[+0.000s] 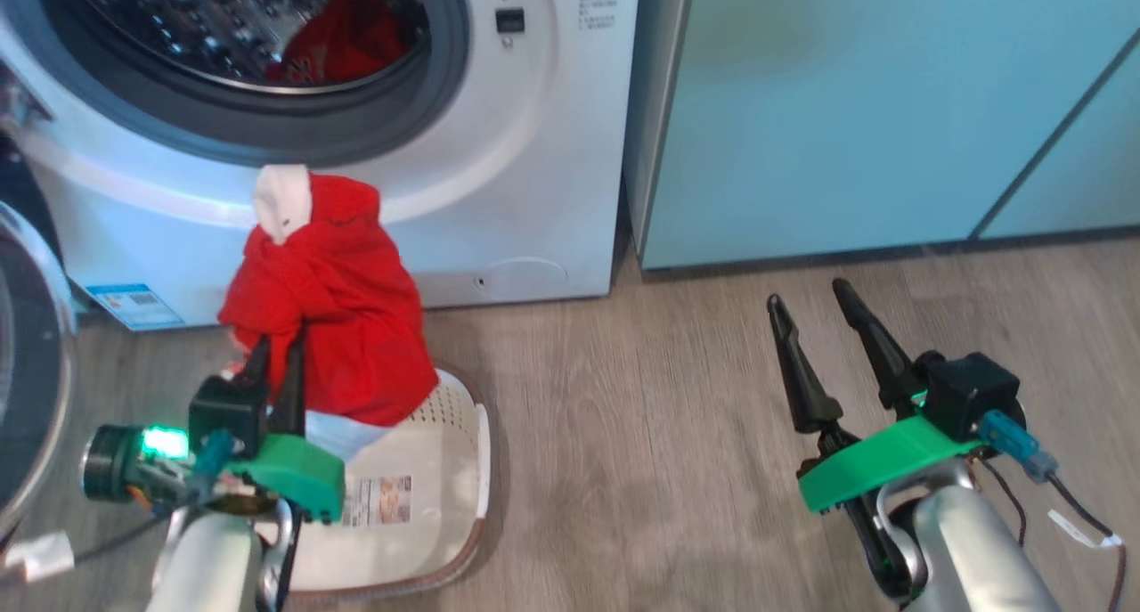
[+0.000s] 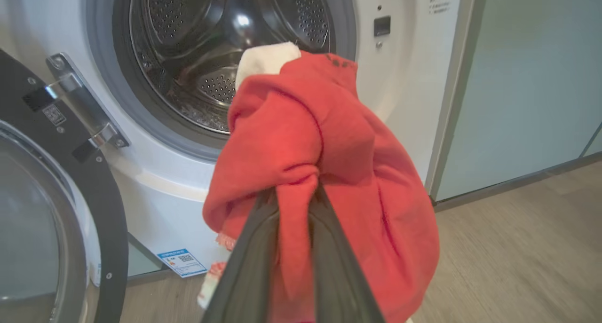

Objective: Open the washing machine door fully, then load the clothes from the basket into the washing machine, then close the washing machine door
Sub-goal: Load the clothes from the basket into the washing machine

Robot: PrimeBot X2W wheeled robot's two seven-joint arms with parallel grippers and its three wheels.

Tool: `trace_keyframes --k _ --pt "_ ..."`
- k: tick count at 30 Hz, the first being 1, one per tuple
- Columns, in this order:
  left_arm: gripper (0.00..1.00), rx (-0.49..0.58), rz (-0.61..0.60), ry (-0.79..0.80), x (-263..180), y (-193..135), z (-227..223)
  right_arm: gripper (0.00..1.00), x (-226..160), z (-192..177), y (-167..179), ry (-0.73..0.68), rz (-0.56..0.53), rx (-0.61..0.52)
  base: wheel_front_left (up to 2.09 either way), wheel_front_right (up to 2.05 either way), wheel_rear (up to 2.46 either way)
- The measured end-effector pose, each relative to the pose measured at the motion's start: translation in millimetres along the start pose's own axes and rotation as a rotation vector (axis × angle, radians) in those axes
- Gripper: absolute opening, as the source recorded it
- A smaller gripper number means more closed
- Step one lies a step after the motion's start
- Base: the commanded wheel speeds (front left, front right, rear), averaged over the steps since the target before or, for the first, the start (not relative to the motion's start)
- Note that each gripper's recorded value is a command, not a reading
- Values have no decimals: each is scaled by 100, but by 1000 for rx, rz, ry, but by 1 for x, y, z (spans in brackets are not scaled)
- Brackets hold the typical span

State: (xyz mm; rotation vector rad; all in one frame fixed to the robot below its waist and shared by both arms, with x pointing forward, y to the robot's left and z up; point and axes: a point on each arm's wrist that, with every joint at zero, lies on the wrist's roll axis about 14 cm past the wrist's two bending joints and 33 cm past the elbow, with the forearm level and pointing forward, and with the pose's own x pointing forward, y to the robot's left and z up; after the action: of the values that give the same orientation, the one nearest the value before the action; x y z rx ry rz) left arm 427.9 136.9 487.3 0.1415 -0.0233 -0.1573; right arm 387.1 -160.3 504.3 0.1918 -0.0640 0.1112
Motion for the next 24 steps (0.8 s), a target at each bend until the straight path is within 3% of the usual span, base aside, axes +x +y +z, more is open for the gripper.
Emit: trace_keyframes --k 8,24 --pt "0 -59 3 -89 -32 -10 31 100 -14 6 9 -17 17 2 0 0 0" --pt "0 -141 21 -65 -54 -15 23 100 -20 8 8 -22 14 -3 0 0 0"
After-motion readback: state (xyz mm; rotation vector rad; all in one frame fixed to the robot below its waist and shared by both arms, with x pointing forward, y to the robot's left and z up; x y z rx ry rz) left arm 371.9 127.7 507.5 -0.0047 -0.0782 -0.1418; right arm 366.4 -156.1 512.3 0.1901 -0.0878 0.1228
